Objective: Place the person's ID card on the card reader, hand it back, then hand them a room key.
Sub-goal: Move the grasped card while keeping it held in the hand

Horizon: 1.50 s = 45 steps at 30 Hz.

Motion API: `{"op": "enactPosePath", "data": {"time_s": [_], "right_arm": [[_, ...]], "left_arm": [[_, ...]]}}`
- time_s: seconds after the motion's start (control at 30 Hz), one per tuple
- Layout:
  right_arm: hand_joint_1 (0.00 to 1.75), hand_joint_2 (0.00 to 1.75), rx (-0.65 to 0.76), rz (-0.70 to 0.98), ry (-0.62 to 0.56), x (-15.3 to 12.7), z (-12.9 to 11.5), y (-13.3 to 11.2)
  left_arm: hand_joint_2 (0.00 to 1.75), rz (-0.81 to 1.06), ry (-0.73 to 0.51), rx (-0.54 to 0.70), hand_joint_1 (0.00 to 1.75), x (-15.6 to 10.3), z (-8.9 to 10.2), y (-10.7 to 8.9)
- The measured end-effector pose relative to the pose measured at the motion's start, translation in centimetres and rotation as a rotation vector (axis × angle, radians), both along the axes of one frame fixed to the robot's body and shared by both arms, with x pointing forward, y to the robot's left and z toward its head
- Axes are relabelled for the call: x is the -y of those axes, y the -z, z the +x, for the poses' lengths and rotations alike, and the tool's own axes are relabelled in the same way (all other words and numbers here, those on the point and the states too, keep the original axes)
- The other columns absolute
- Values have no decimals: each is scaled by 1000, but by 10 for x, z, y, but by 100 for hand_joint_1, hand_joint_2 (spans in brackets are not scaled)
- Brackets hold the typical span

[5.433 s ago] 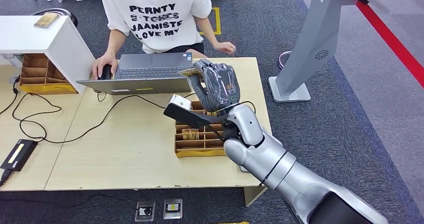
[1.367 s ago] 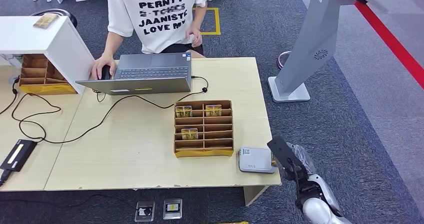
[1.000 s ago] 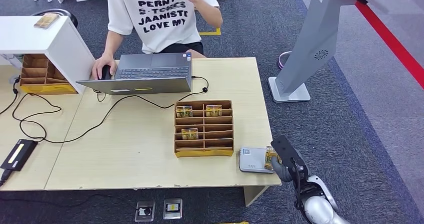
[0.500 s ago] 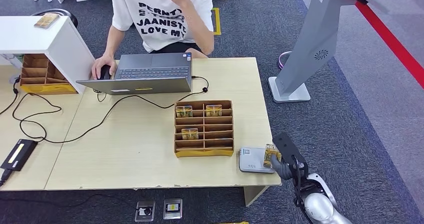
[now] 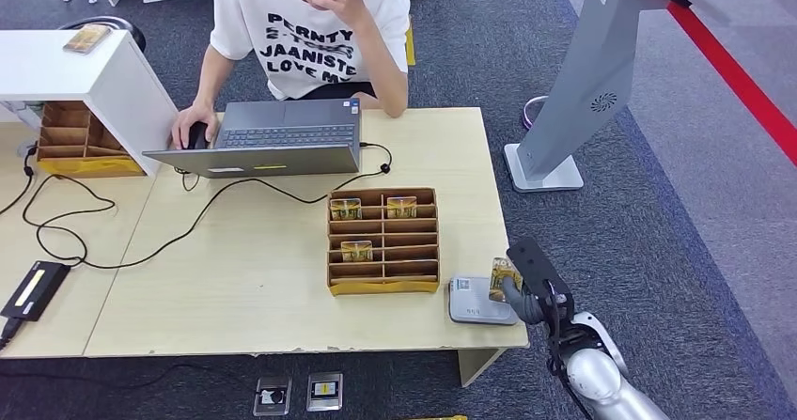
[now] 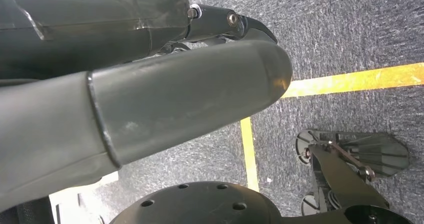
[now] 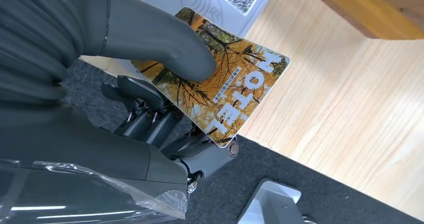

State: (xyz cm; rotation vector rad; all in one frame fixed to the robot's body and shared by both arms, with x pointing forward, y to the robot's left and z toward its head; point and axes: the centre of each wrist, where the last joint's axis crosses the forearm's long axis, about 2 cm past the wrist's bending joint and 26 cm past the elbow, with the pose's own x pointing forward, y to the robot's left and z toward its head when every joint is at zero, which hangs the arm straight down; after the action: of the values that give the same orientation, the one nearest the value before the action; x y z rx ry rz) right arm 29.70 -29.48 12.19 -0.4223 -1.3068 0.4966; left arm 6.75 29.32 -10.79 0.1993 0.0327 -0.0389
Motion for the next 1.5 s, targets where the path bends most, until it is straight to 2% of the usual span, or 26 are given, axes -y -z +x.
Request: {"op": "enactPosePath", "data": {"time_s": [0.33, 0.6, 1.5], "right_arm": [[175, 175, 15, 24, -47, -20, 11, -2], [175, 175, -21, 17, -61, -28, 12, 7], [175, 175, -59, 1, -14, -21, 22, 25]], "left_arm": [[0, 2, 3, 2, 0, 0, 1, 0], [0, 3, 3, 2, 0, 0, 1, 0], [0, 8, 13, 3, 0, -3, 1, 0]]}}
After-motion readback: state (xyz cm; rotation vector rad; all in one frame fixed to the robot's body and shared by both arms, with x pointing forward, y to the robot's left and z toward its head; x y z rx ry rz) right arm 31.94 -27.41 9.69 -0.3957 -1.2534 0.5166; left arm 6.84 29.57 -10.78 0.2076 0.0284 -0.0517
